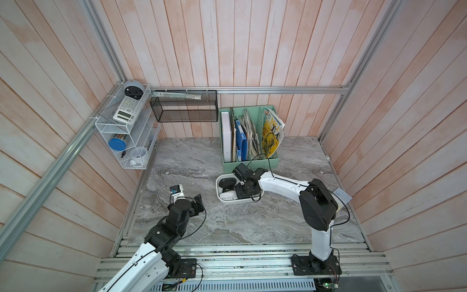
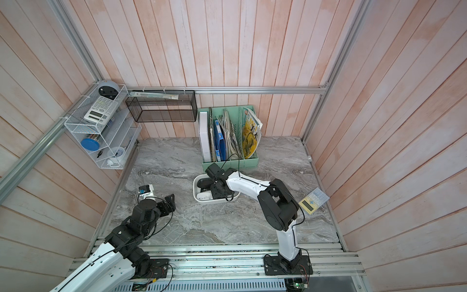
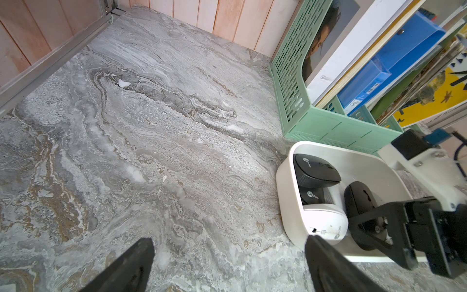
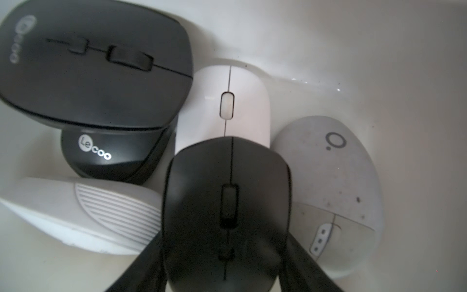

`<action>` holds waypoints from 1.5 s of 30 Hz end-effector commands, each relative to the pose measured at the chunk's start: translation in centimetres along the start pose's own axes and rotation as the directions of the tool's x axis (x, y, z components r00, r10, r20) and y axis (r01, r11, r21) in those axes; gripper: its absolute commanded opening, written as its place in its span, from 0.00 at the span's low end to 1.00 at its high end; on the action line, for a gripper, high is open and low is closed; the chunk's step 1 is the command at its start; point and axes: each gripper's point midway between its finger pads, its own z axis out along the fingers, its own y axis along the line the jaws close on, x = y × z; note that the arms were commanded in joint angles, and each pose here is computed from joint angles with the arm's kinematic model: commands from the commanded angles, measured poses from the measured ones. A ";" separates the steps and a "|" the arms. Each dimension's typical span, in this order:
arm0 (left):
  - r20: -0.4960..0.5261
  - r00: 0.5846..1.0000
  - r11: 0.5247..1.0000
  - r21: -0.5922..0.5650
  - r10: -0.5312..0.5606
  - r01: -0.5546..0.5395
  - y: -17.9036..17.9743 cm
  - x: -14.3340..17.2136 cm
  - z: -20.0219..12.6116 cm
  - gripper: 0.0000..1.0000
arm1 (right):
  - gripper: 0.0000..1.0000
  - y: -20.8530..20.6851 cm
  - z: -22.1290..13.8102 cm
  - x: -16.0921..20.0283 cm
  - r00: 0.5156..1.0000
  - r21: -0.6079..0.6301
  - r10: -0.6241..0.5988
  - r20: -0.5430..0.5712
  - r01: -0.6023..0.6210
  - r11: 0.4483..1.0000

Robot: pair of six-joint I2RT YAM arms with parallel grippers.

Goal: Take out the mouse from the storage box
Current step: Pick up the mouse from the storage box, then place the mouse at the center of the board.

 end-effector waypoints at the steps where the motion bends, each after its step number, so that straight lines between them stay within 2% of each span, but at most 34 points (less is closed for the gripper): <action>1: 0.007 1.000 1.000 0.013 0.009 -0.009 -0.1 0.0 0.1 0.99 | 0.61 -0.3 -0.4 -0.3 1.000 0.015 -0.001 0.006 0.001 1.000; 14: 0.012 1.000 1.000 0.020 0.007 -0.007 -0.1 0.0 -0.1 1.00 | 0.55 -0.4 -5.5 -0.9 0.996 -0.006 -0.021 0.085 0.022 1.000; 24: 0.013 1.000 1.000 0.021 0.006 -0.006 -0.1 0.0 -0.1 1.00 | 0.55 0.0 -10.1 4.5 0.991 -0.017 -0.101 0.083 0.102 0.995; 33: 0.014 1.000 1.000 0.018 0.004 -0.004 0.0 0.0 -0.1 1.00 | 0.55 0.7 -8.9 11.3 0.995 -0.038 -0.097 0.012 0.097 0.995; 45: 0.013 1.000 1.000 0.020 0.005 -0.005 -0.1 0.0 0.0 1.00 | 0.55 0.7 -5.2 15.3 0.993 -0.025 -0.088 -0.081 0.086 0.996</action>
